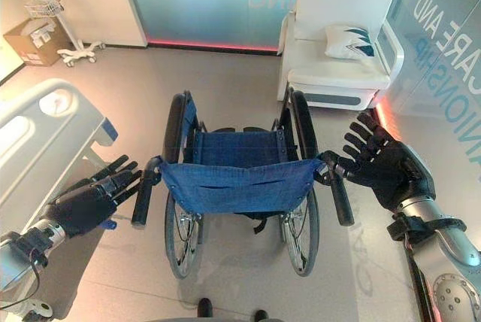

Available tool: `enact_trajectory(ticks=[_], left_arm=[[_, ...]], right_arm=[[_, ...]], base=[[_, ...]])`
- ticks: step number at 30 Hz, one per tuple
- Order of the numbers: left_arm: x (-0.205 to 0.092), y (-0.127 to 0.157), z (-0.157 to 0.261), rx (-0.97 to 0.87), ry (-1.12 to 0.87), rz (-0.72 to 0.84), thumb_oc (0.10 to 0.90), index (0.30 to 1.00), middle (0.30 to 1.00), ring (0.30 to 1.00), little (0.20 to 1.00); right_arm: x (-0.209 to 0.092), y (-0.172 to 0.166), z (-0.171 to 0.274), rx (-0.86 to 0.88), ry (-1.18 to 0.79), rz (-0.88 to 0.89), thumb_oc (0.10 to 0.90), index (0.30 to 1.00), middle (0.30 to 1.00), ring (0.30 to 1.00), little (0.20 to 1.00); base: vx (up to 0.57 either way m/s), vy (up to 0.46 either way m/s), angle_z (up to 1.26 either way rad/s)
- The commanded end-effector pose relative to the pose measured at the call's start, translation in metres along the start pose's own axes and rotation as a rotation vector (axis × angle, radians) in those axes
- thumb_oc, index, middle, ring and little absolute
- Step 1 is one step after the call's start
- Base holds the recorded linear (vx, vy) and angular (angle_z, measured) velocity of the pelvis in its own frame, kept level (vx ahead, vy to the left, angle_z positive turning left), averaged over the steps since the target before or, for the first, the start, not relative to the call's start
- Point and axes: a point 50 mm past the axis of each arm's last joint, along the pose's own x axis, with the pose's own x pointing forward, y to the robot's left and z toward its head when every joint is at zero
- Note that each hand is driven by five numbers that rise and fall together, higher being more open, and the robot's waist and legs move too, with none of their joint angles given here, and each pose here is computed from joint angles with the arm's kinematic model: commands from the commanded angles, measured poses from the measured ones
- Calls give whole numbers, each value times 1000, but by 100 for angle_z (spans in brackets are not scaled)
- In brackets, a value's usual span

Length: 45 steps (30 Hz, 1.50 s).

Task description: Push the wheelchair next to the bed

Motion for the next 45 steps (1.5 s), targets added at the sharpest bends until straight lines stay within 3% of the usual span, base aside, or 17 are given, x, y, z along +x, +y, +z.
enact_trajectory(ticks=[1, 20, 27, 37, 45], left_arm=[[-5, -22, 37, 148, -98, -90, 800, 900, 900, 900, 900], [-6, -24, 29, 183, -58, -67, 800, 900, 900, 900, 900], [0, -26, 27, 222, -18, -62, 800, 900, 900, 900, 900], [15, -42, 14, 88, 92, -168, 800, 900, 900, 900, 900], [13, -56, 17, 56, 19, -258, 800, 900, 900, 900, 900]], right_arm=[[5, 16, 38, -124, -120, 98, 800, 900, 900, 900, 900], [6, 2, 18, -343, 88, -51, 800, 900, 900, 900, 900], [17, -2, 15, -323, 112, -96, 800, 900, 900, 900, 900], [29, -2, 7, -316, 156, -125, 800, 900, 900, 900, 900], [25, 0, 0, -308, 165, -110, 800, 900, 900, 900, 900]], base=[[0, 0, 0], [7, 1, 1], [9, 0, 0], [28, -8, 3], [11, -2, 2]])
